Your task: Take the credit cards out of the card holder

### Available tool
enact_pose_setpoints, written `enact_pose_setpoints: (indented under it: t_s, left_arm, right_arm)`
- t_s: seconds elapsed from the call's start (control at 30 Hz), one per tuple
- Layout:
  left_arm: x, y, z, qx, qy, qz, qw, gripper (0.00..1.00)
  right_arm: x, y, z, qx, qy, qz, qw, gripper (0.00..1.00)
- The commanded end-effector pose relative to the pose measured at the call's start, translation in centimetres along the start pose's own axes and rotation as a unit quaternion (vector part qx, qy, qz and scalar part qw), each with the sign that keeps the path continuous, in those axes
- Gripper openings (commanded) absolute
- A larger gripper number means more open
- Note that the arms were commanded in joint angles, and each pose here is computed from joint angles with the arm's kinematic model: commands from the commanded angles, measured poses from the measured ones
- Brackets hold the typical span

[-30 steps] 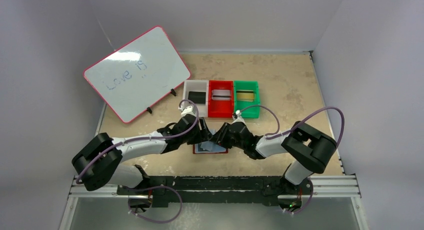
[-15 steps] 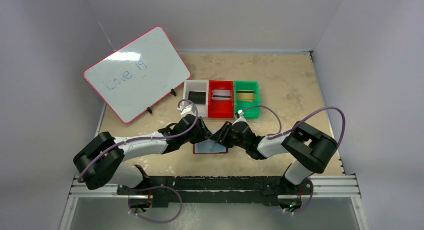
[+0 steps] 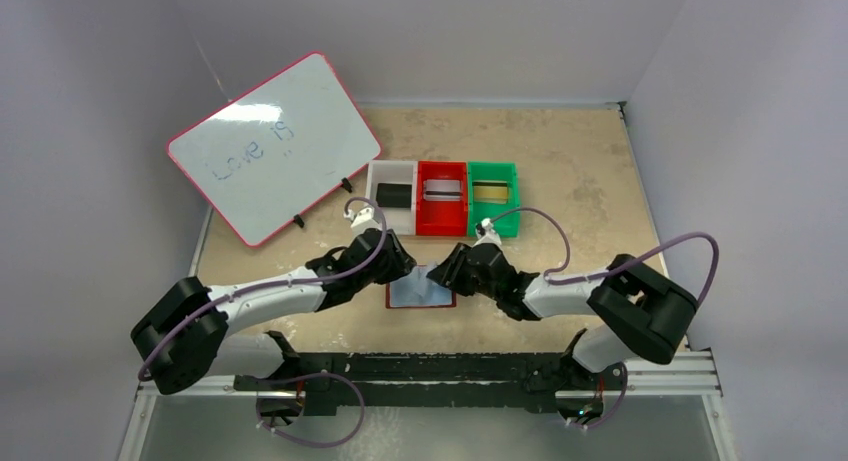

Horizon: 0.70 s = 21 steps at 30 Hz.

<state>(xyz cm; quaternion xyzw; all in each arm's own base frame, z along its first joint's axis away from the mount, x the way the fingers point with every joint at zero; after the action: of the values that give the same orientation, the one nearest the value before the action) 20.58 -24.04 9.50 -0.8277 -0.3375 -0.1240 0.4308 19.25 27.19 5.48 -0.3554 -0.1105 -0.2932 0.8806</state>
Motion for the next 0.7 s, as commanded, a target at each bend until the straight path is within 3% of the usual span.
enact_pose_setpoints:
  t_s: [0.0,0.27,0.47,0.67]
  left_arm:
    - [0.7,-0.5,-0.3,-0.002,0.002,-0.019,1.0,0.38]
    - [0.1,-0.3,-0.9,-0.018,0.014,0.004,1.0,0.38]
    - [-0.4,0.0,-2.3,-0.041,0.031,0.03,0.998,0.36]
    - [2.1,-1.3,-0.2,0.03,0.023,-0.044,0.998,0.35]
  right_arm:
    - [1.5,-0.6,-0.5,-0.043,-0.017,-0.036,0.998,0.41]
    - [3.1,-2.5,-2.8,-0.148,-0.024,-0.073,0.986,0.41]
    - [5.0,-5.3,-1.6,-0.136,-0.019,-0.118,0.983,0.41]
    - [5.3,-5.8,1.1,-0.059,-0.062,-0.113,0.99,0.44]
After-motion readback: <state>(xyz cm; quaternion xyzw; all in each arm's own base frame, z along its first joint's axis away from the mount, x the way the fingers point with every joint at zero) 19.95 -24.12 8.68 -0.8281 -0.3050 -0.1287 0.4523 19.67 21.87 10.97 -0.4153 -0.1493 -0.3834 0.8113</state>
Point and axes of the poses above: each gripper's point midway between its finger pads, its own y axis out along the fingers, its own z axis along the line the jaws close on, x = y × z, the point moved 4 cm from there along -y, back along the fingers, and after that the axes turned 2 degrees about -y, right-handed, at the moved point
